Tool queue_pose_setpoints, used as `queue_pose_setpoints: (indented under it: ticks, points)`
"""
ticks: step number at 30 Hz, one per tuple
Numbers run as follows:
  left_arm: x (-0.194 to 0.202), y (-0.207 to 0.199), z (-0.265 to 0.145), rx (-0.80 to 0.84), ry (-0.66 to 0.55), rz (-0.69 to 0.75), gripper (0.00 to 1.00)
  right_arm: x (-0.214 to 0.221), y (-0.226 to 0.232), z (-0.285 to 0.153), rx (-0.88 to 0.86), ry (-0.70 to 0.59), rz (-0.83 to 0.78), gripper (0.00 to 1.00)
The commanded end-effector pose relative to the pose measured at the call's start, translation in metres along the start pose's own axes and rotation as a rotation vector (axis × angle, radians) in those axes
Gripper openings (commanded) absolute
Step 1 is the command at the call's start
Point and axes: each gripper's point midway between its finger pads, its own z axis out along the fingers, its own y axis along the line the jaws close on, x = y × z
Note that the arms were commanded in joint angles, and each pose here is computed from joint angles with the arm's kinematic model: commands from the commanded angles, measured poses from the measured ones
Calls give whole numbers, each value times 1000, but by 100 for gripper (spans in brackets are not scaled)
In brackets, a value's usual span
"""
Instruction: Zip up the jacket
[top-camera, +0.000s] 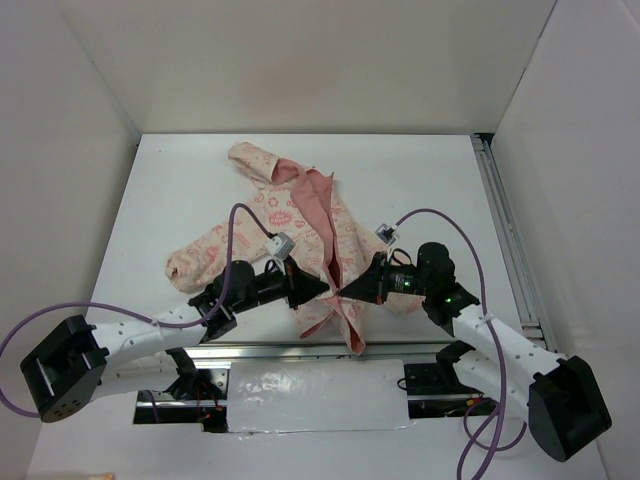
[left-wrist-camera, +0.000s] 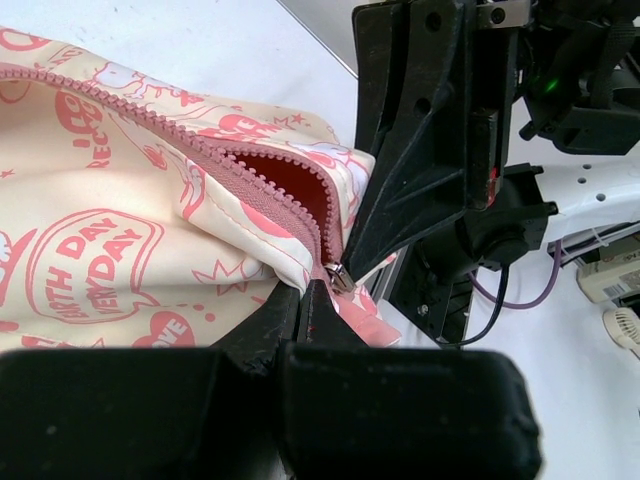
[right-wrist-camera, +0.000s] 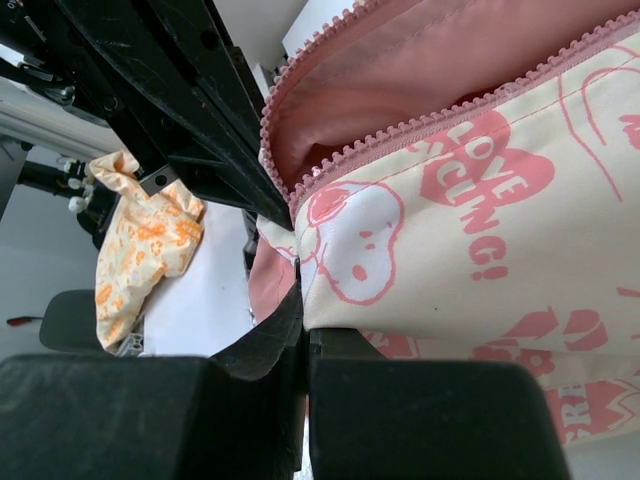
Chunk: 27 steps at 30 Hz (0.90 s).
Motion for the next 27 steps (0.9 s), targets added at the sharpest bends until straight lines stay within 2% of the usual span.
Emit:
queue_pose_setpoints:
  ticks: [1, 6, 19, 27]
  points:
    - [-23, -26, 2, 120, -78, 38, 0, -19, 9, 2, -32, -57, -65, 0]
    - [-19, -32, 1, 150, -50, 33, 0, -23, 13, 3, -60, -81, -84, 0]
    - [-8, -19, 7, 88, 2, -28, 0, -27, 34, -10, -108, -161, -182, 0]
    - [-7, -32, 4, 162, 8, -4, 0, -25, 27, -9, -76, -165, -166, 0]
